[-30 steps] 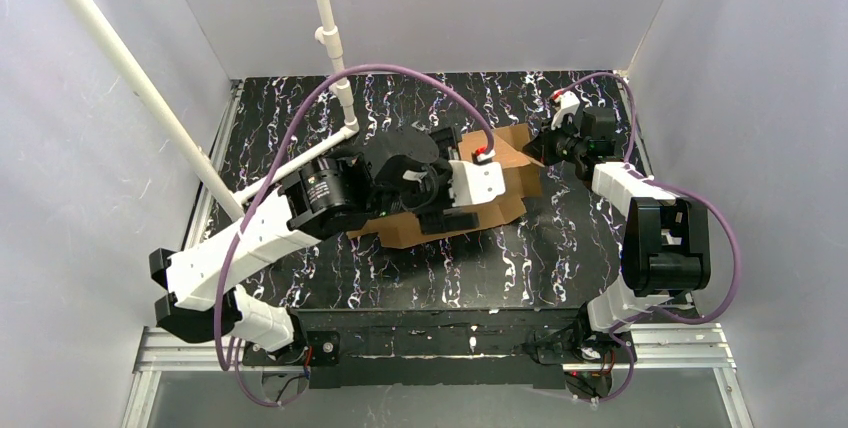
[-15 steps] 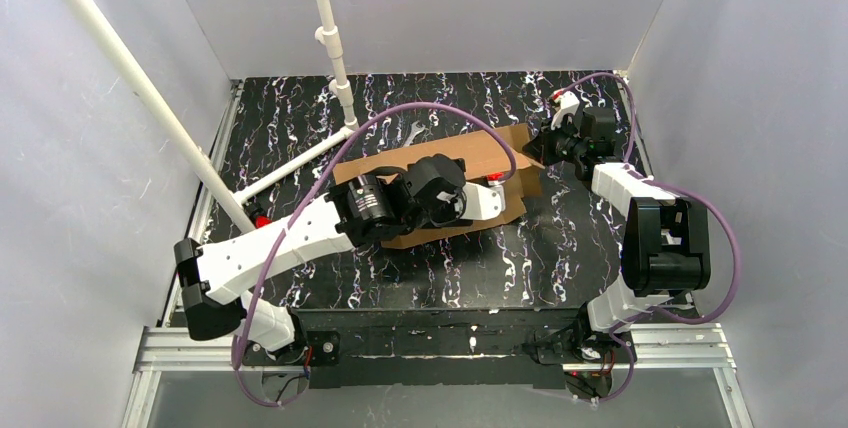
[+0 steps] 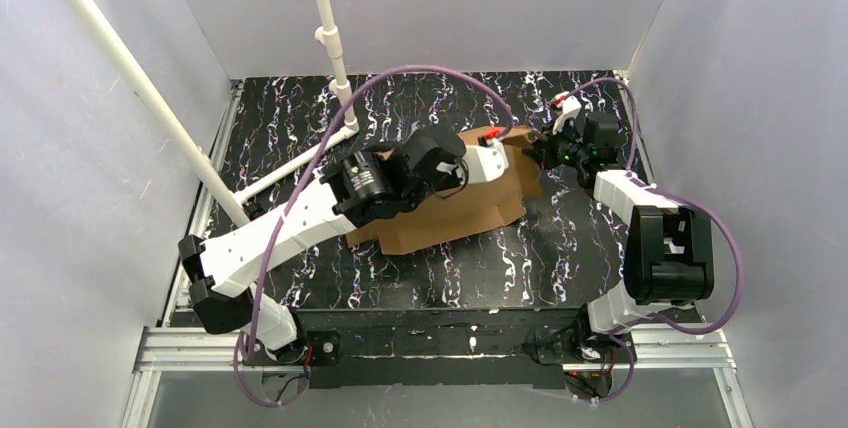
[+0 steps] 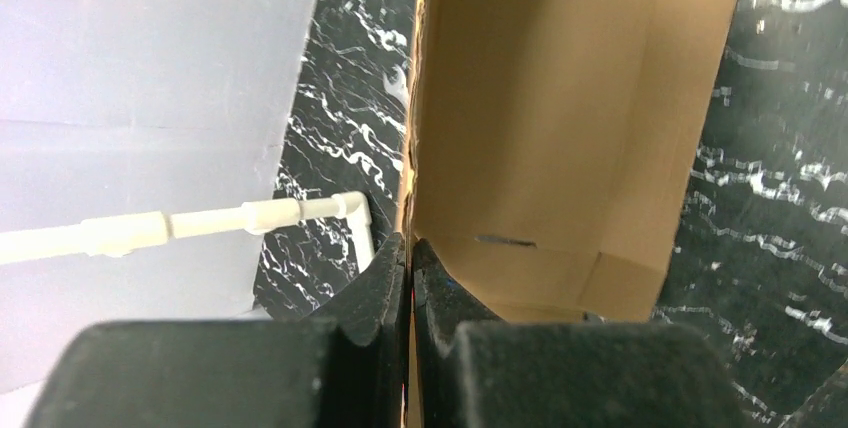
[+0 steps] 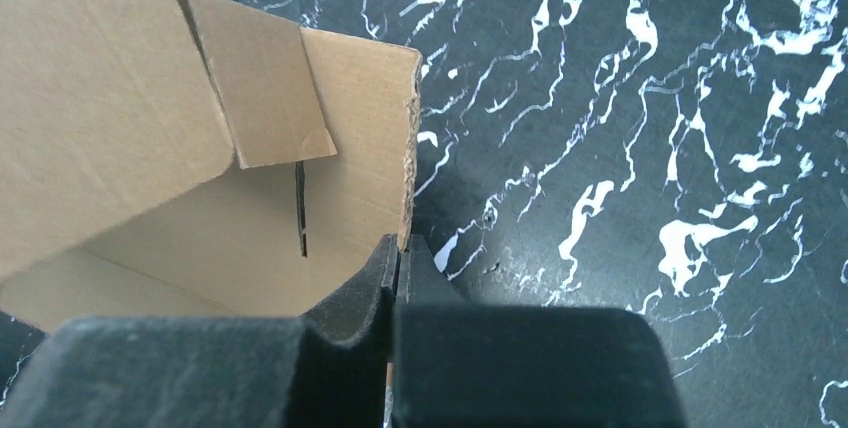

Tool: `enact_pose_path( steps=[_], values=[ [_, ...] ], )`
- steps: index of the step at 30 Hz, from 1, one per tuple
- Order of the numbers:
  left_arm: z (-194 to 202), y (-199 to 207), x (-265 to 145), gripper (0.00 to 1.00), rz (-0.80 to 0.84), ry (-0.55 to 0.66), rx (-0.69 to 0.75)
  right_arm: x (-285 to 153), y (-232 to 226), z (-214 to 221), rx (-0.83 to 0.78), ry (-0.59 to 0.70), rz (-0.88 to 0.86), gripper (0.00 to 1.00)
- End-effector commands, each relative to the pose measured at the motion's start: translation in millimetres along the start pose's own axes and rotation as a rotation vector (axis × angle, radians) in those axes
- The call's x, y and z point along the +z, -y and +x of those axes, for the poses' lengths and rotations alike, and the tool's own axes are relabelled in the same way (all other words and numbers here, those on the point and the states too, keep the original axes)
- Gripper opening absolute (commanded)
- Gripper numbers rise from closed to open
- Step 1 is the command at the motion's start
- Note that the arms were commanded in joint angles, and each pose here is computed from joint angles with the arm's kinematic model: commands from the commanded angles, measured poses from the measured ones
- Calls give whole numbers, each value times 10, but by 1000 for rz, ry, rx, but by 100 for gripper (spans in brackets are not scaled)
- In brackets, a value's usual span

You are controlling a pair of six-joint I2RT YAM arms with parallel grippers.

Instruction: Fold the paper box

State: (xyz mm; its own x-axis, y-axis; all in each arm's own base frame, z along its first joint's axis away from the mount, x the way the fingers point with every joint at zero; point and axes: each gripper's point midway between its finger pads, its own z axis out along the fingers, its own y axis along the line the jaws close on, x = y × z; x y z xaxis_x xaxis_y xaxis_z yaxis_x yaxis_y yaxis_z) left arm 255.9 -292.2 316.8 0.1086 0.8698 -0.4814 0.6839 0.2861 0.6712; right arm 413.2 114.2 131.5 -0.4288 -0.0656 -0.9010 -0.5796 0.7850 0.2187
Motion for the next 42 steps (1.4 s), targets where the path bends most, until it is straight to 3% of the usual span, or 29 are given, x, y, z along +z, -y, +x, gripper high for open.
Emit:
enact_pose_path(
  steps=[1, 18, 27, 42],
  values=[
    [-183, -363, -366, 0, -67, 71, -163, -83, -163, -434, -114, 133, -62, 1],
    [-284, -608, -640, 0, -115, 124, -303, -305, -523, -1036, -239, 353, -183, 1],
    [-430, -525, -646, 0, -56, 190, -372, -278, -471, -846, -300, 447, -143, 1],
    [-290, -353, -578, 0, -61, 99, -675, -336, -513, -391, -349, 464, -109, 1]
  ],
)
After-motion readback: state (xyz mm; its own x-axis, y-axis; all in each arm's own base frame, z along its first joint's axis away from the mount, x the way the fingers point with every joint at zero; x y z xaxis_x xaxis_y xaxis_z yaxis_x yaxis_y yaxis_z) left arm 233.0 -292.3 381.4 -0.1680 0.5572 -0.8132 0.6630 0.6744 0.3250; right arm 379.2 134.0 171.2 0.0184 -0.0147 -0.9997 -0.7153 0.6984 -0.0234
